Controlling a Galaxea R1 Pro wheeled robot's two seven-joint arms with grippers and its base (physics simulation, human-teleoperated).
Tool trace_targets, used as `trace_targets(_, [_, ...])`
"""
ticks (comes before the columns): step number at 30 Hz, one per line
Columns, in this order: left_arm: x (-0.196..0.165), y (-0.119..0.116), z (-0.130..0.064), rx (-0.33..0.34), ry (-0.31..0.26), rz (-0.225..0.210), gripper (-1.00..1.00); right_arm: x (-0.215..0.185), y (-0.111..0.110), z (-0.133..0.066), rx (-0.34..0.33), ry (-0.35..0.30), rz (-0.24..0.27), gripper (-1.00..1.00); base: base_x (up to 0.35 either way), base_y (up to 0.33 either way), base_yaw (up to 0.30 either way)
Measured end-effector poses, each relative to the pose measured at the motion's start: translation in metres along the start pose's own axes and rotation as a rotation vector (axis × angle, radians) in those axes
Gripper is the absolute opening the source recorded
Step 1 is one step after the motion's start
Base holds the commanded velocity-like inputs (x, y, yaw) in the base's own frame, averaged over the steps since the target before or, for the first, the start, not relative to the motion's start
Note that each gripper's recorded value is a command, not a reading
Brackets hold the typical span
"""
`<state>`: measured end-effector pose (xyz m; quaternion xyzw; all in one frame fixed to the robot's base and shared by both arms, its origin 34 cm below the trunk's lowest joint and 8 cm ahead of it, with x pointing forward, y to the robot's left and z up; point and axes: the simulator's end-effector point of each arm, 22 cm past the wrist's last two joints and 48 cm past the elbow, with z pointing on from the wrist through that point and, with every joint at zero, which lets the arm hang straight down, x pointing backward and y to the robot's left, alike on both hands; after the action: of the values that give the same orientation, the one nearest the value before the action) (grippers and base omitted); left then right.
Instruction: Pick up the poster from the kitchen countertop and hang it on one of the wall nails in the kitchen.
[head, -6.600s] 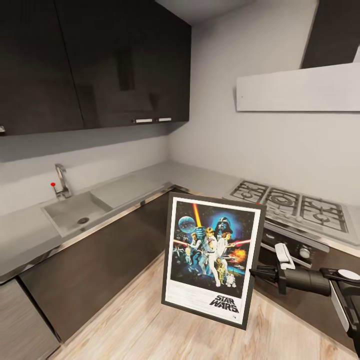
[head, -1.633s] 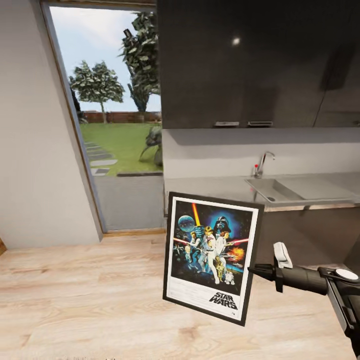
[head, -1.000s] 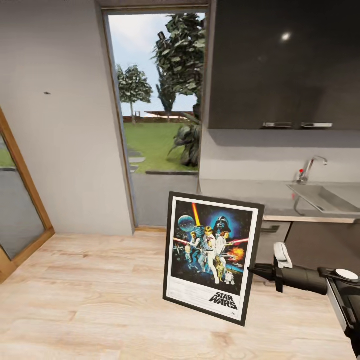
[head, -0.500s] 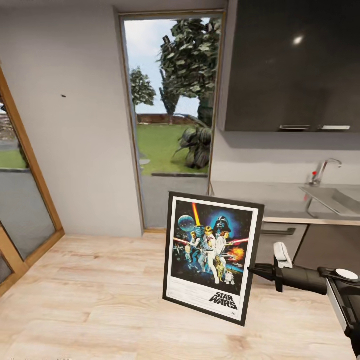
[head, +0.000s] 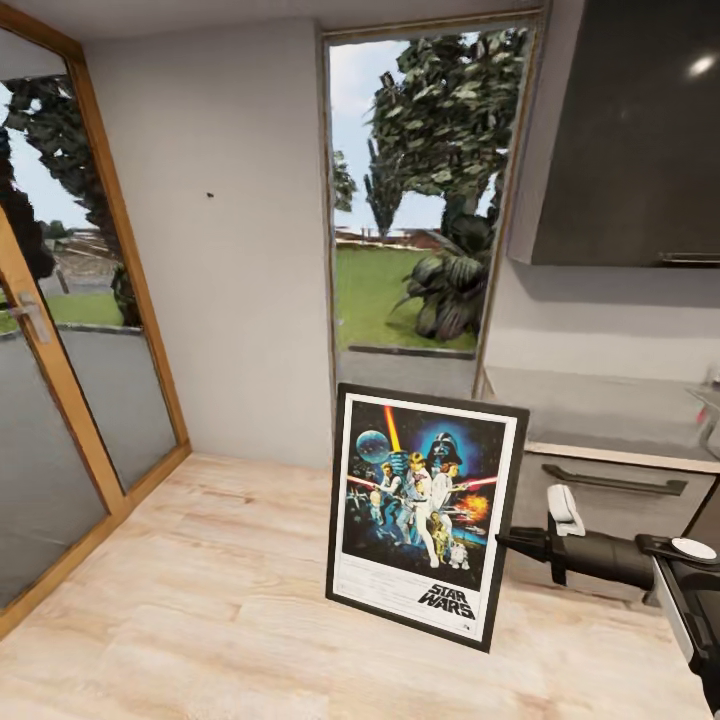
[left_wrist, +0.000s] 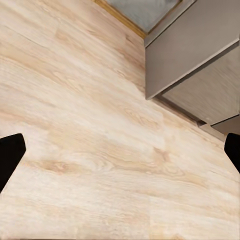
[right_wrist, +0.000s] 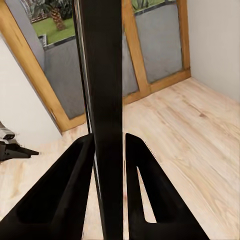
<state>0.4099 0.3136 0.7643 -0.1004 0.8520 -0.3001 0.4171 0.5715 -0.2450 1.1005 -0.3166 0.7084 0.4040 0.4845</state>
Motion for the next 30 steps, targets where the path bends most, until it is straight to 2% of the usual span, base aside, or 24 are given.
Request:
trace_targets(8, [0.0005,-0.0001,0.0000,-0.001,0.001,-0.001,1.00,0.0000,0.0002,-0.0002,0.000,0.000,0.001,-1.00,0.065,0.294,0.197])
trace_targets(30, [0.0004,-0.0001,0.0000,-0.001,0.001,-0.001,1.00,0.0003,0.0001,-0.0002,0.000,0.000,0.002,-1.00,0.149,0.315,0.007])
